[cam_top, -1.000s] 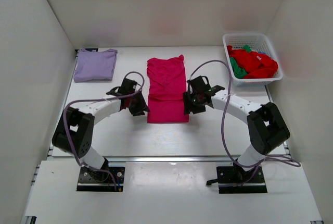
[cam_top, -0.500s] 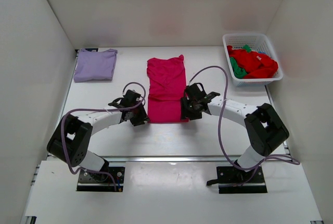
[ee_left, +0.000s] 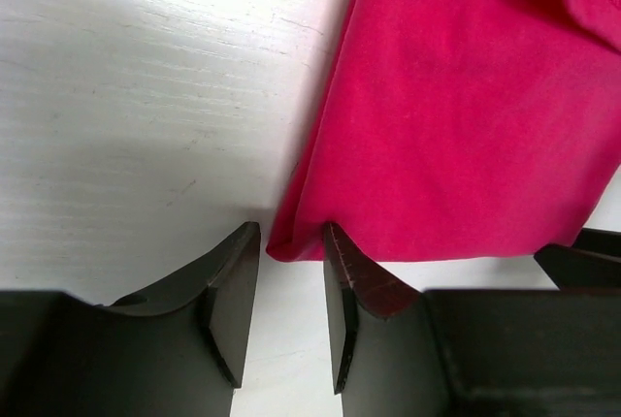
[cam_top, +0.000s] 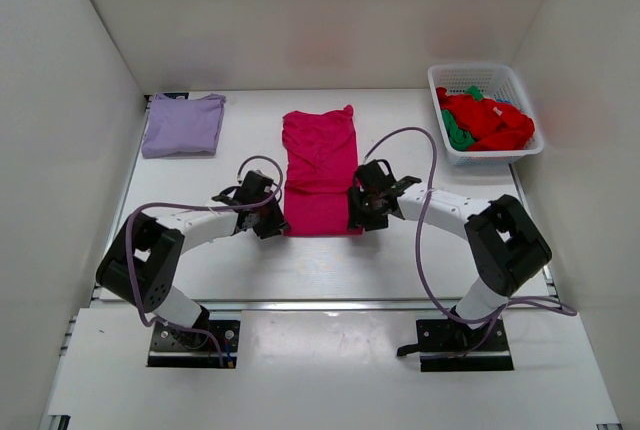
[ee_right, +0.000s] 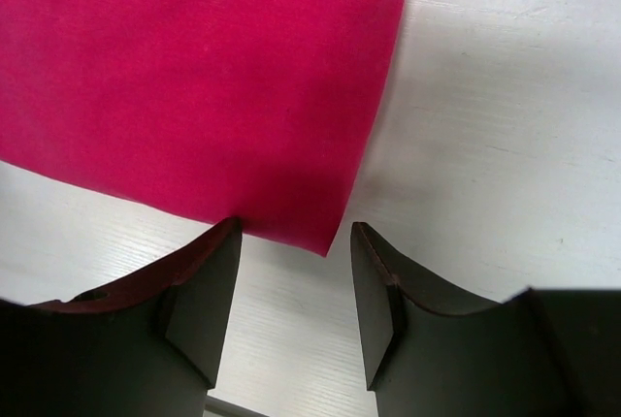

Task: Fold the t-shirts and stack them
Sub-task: Grab one side of the 2/3 rectangular tshirt with both arms

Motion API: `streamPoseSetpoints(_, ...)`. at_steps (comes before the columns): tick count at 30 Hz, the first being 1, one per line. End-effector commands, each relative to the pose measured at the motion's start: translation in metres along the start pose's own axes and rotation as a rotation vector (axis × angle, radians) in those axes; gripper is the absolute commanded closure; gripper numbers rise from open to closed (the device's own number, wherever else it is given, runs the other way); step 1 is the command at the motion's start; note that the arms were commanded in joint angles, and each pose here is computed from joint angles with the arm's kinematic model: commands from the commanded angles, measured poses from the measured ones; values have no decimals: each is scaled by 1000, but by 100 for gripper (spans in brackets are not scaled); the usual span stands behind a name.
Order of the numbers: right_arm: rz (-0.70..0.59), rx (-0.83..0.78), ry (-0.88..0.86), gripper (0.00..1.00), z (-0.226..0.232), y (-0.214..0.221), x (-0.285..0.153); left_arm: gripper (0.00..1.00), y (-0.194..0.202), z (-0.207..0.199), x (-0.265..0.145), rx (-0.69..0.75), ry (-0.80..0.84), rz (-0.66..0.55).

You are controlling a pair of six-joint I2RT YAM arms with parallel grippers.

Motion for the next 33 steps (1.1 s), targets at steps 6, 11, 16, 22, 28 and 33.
streamPoseSetpoints(6,8,3,-3,75,-1,4,10,69,2,-4,9,21,-15,-10)
streamPoseSetpoints(11,33,4,-11,100,-4,10,10,100,9,-5,13,24,-19,7)
streamPoseSetpoints(16,63,-45,-25,100,5,22,-10,100,25,-6,-4,78,-31,45)
streamPoseSetpoints(22,88,-102,-45,100,17,48,-49,100,47,-9,-47,108,-10,45)
streamPoseSetpoints(28,101,-99,-67,100,15,89,-72,100,78,6,-75,55,-6,50)
streamPoseSetpoints(33,64,-88,-84,100,19,112,-94,100,83,9,-103,40,9,-16)
Point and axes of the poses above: each gripper's point midway between its finger pads, its own x axis out along the fingers, its own z axis along the line the jaws close on, y = z × x, the point moved 5 cm from there along -x, back along the fingers, and after that the axes turned 9 degrees about x, right-handed, at the moved point
